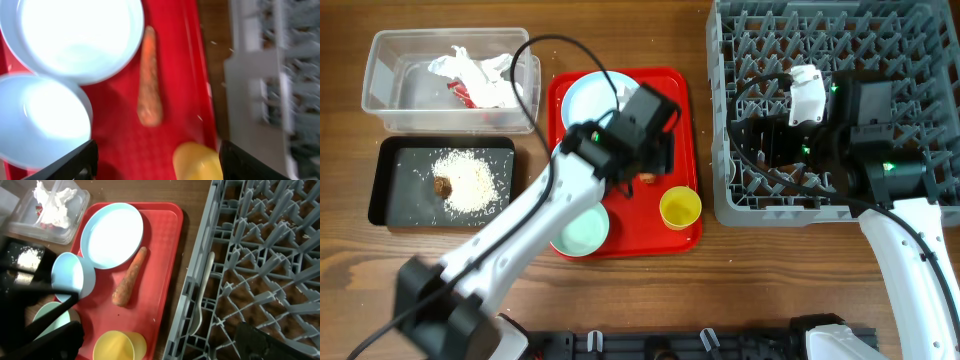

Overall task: Sort waste into correct bins and load items into the dishwasher rack
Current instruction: 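Return the pale-green bowl to the red tray with left gripper, then grasp the carrot with left gripper and place it on black tray, then grasp the yellow cup with the left gripper and lift it, then hand the yellow cup to the right gripper, place it in rack, then grasp the light-blue bowl with right gripper and place it in rack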

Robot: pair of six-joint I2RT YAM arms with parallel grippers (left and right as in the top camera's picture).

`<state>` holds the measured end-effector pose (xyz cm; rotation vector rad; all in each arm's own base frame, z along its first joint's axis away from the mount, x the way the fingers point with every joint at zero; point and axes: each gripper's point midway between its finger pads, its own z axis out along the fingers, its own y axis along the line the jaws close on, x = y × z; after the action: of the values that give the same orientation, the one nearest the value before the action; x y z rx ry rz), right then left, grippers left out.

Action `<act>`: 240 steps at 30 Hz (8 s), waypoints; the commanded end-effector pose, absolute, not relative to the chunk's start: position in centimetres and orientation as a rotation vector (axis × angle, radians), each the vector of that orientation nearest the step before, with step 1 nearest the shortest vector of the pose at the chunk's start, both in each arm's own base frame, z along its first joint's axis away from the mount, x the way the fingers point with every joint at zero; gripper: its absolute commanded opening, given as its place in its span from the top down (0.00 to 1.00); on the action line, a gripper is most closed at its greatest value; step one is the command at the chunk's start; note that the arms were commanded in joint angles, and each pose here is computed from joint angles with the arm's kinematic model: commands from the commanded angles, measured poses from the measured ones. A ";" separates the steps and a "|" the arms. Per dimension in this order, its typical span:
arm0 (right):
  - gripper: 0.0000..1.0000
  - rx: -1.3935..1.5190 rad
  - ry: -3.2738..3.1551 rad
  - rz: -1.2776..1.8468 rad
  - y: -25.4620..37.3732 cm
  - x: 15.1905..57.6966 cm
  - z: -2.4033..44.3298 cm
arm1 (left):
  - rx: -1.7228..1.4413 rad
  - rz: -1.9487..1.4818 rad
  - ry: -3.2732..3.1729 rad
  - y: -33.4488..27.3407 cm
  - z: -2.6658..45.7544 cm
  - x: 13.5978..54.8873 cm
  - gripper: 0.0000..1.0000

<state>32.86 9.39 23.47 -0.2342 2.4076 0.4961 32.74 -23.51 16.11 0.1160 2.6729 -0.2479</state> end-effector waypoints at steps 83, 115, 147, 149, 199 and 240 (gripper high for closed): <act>0.00 -0.220 2.379 0.490 9.3 33.6 24.3 | -1.011 -0.395 2.433 6.2 16.7 34.9 0.42; 0.00 -0.211 2.391 0.468 9.0 33.5 24.1 | 0.372 -0.378 2.943 -26.5 4.3 28.0 0.73; 0.00 -0.272 2.343 0.613 10.9 33.2 25.1 | 0.349 -0.975 2.946 -26.1 13.6 27.5 0.96; 0.00 -0.305 2.315 0.679 11.8 33.1 25.7 | 0.245 -1.250 2.833 -24.8 17.0 29.2 0.96; 0.79 -0.016 2.351 0.276 4.4 36.6 28.7 | -0.059 -1.034 2.727 -16.8 16.3 36.0 0.21; 0.20 -0.109 2.849 0.300 7.8 35.1 20.7 | -0.124 -0.547 2.867 -12.4 12.9 35.3 0.17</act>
<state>34.57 4.95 19.03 0.0122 2.9227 0.2274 35.22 -12.62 12.70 -0.1776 2.8708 -0.6473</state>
